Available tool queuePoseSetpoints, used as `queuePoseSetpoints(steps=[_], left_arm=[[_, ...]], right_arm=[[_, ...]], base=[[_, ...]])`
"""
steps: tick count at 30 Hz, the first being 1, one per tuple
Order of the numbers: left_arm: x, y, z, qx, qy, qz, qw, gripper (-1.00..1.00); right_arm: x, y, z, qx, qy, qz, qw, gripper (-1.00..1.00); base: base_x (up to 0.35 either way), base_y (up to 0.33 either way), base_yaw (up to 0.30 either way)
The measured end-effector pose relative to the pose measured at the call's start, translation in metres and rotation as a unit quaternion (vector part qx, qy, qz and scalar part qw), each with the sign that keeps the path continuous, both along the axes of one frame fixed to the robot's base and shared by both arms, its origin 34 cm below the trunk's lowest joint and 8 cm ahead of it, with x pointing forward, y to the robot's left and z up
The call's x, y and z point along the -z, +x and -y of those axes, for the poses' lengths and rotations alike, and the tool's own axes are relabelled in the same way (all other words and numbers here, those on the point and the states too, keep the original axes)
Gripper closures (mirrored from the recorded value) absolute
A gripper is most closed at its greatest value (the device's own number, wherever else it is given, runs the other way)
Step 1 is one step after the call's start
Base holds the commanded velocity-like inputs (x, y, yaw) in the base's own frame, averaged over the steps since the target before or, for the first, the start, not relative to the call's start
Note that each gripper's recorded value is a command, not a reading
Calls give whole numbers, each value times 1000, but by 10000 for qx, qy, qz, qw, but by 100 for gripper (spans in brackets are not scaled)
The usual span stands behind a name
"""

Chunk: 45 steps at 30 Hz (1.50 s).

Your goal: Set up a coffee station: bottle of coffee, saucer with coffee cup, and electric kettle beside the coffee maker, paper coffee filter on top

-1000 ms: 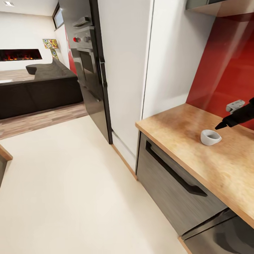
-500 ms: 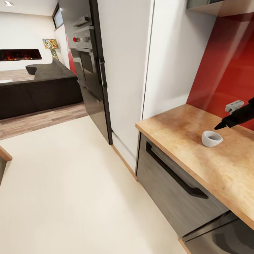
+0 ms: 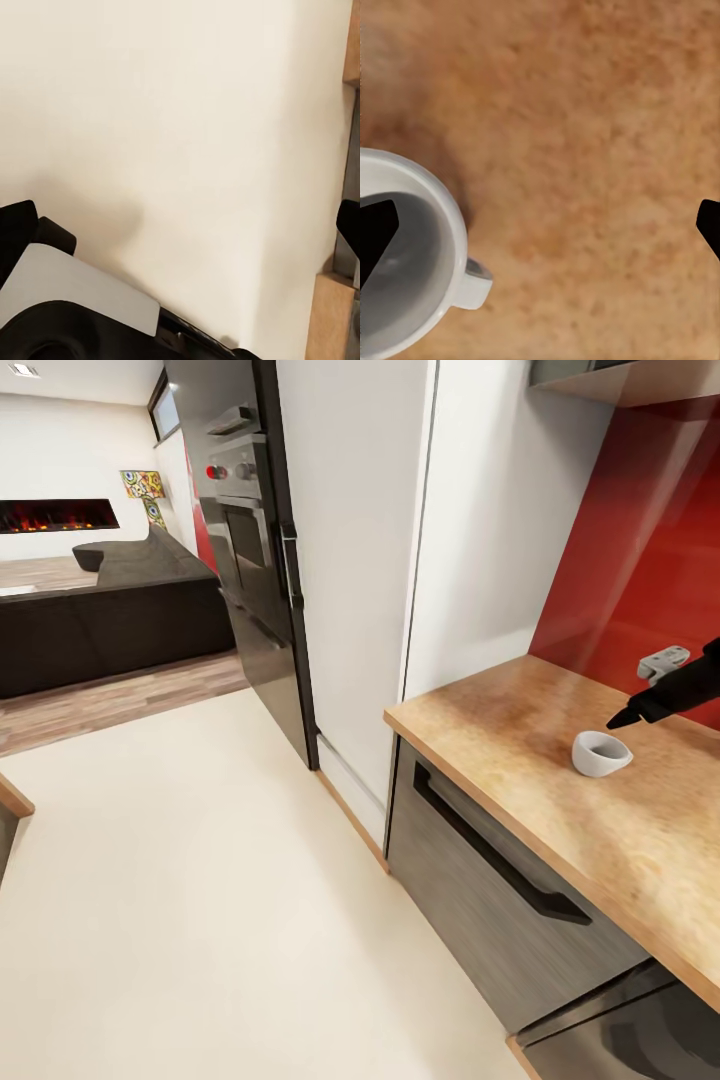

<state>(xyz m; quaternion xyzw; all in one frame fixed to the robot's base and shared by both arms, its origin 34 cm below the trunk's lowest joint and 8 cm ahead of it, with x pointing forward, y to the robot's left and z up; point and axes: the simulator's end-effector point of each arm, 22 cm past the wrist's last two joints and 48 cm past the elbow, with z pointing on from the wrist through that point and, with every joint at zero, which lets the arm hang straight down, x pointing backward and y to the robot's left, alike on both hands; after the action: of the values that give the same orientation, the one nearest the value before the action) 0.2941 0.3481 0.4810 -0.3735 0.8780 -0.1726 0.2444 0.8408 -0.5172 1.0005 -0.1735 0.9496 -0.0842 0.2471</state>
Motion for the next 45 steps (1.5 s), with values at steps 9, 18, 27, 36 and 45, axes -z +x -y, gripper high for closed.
queuePoseSetpoints(steps=[9,18,27,36,45], left_arm=[[0,0,0,-1,-2,0,10000,-100],[0,1,0,6,-4,10,10000,-100],[-1,2,1,19,-4,30,10000,-100],[6,1,2,39,-17,24,10000,-100],[17,0,3,43,-21,24,10000,-100]], right_arm=[[11,-4,0,-22,2,-95,10000,-100],[14,-3,0,-171,-54,-87,9998,-100],[14,-3,0,-188,-57,-88,9998,-100],[21,-3,-1,-191,-57,-88,9998,-100],[32,-4,-1,-196,-51,-94,9998,-100]], base=[[0,0,0],[0,0,0],[0,0,0],[0,0,0],[0,0,0]])
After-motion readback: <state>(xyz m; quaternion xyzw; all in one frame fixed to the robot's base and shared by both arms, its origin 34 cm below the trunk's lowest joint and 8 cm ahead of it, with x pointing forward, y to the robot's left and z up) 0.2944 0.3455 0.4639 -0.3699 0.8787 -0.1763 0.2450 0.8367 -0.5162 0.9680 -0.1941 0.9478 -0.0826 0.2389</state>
